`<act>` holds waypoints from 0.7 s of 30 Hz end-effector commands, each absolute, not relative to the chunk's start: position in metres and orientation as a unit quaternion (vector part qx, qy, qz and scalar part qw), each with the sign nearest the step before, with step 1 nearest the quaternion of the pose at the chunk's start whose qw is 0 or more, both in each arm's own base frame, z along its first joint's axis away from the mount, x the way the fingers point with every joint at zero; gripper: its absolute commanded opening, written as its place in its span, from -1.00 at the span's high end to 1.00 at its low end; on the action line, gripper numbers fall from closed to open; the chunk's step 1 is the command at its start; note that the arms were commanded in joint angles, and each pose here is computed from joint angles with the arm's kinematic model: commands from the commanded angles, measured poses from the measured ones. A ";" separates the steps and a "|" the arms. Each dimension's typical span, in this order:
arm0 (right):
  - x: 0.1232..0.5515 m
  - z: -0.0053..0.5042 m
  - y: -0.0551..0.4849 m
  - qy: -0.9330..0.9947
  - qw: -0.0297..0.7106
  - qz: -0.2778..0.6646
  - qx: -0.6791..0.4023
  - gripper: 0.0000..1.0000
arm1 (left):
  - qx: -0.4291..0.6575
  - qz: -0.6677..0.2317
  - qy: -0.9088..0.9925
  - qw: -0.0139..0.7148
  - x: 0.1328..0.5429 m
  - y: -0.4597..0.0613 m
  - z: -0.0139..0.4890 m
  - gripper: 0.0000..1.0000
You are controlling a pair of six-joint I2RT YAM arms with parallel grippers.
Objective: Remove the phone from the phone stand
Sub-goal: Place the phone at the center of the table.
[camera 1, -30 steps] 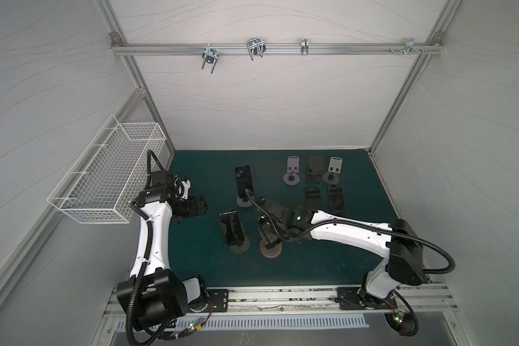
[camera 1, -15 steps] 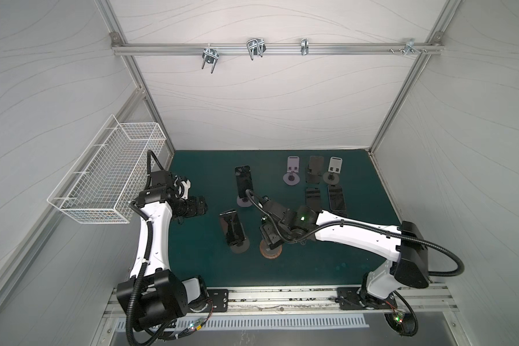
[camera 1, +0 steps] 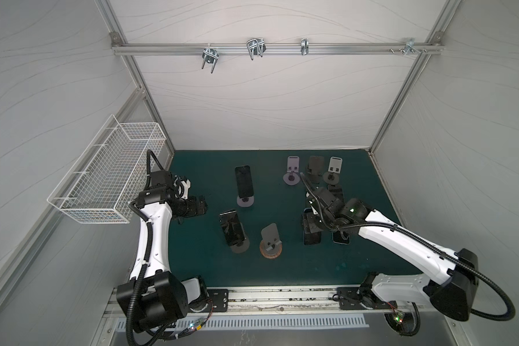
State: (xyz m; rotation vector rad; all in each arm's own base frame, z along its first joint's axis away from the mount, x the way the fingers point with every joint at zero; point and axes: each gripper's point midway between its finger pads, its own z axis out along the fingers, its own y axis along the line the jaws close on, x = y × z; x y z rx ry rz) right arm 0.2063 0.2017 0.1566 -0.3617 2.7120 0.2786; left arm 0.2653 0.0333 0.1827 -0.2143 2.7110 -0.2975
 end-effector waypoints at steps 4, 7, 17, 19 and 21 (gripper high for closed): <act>0.204 0.126 0.175 0.987 0.131 0.086 -0.042 -0.28 | -0.070 -0.111 0.968 0.214 0.267 0.032 0.188 -0.99; 0.208 0.110 0.176 0.990 0.116 0.081 -0.019 -0.26 | -0.067 -0.112 0.968 0.216 0.266 0.031 0.187 -0.99; 0.225 0.064 0.177 0.996 0.080 0.037 -0.004 -0.28 | -0.065 -0.112 0.968 0.216 0.266 0.031 0.187 -0.99; 0.225 0.054 0.176 0.997 0.066 0.032 -0.006 -0.29 | -0.065 -0.112 0.968 0.215 0.266 0.031 0.186 -0.99; 0.224 0.046 0.176 0.998 0.055 0.027 -0.007 -0.29 | -0.065 -0.111 0.968 0.214 0.266 0.031 0.186 -0.99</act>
